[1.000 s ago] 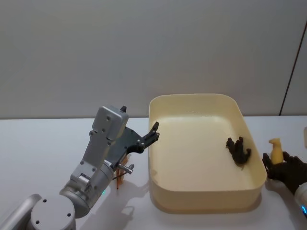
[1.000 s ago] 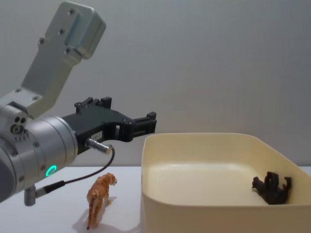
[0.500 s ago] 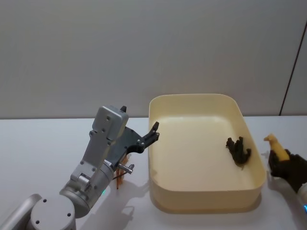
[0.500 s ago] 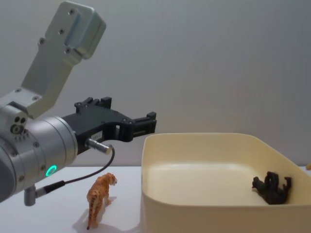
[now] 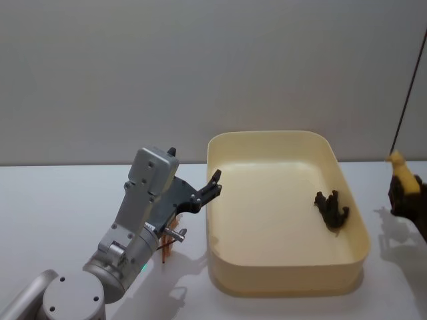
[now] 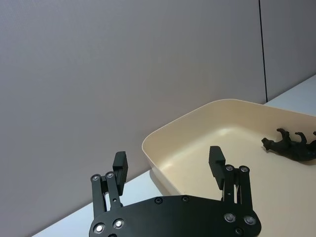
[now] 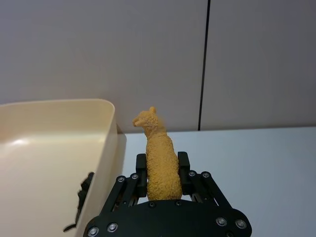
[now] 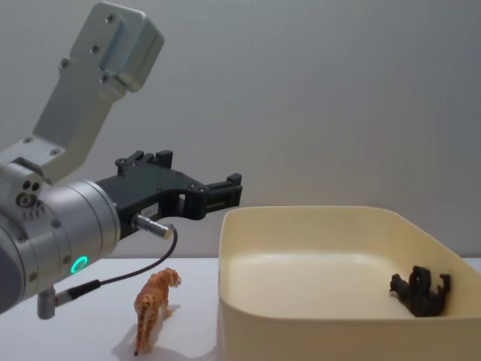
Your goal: Pick up the toy alternately with two hands and place it into the central storage box.
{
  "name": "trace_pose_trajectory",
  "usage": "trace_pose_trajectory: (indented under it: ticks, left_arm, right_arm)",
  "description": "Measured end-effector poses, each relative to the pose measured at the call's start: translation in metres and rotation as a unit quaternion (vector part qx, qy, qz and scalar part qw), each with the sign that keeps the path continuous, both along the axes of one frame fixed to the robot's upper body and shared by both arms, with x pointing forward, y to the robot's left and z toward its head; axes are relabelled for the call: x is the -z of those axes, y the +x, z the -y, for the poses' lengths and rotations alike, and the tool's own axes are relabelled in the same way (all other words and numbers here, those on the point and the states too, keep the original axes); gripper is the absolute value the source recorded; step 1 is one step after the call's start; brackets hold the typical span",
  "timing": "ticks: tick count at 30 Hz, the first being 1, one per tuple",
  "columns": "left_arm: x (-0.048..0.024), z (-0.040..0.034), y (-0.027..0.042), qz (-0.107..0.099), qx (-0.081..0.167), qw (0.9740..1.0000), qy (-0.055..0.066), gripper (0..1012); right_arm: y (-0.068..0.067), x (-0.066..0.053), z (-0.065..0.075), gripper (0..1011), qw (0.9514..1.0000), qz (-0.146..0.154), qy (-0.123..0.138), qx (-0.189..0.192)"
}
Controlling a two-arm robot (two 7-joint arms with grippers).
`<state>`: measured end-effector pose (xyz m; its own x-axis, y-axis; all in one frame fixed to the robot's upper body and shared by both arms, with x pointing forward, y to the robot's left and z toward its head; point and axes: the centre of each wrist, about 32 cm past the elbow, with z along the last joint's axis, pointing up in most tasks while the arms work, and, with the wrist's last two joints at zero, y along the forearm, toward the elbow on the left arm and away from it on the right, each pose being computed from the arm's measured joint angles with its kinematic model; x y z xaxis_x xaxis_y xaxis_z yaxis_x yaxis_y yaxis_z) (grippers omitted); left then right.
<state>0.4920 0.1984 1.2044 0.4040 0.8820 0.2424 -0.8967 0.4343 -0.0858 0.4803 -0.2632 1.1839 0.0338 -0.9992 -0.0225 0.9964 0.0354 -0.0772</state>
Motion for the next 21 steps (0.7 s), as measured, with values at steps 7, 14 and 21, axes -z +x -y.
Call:
trace_pose_trajectory:
  ticks: [7, 14, 21]
  left_arm:
    - [0.0, 0.0, 0.0, 0.0, 0.0, 1.0, 0.0, 1001]
    - [0.0, 0.0, 0.0, 0.0, 0.0, 1.0, 0.0, 1001]
    - [0.0, 0.0, 0.0, 0.0, 0.0, 1.0, 0.0, 1001]
  right_arm:
    - [0.004, -0.018, -0.003, 343, 0.9994, 0.016, 0.01, -0.028]
    - [0.012, -0.03, -0.012, 344, 0.9973, 0.016, 0.019, -0.069]
    - [0.025, -0.037, -0.025, 344, 0.9931, 0.007, 0.023, -0.115]
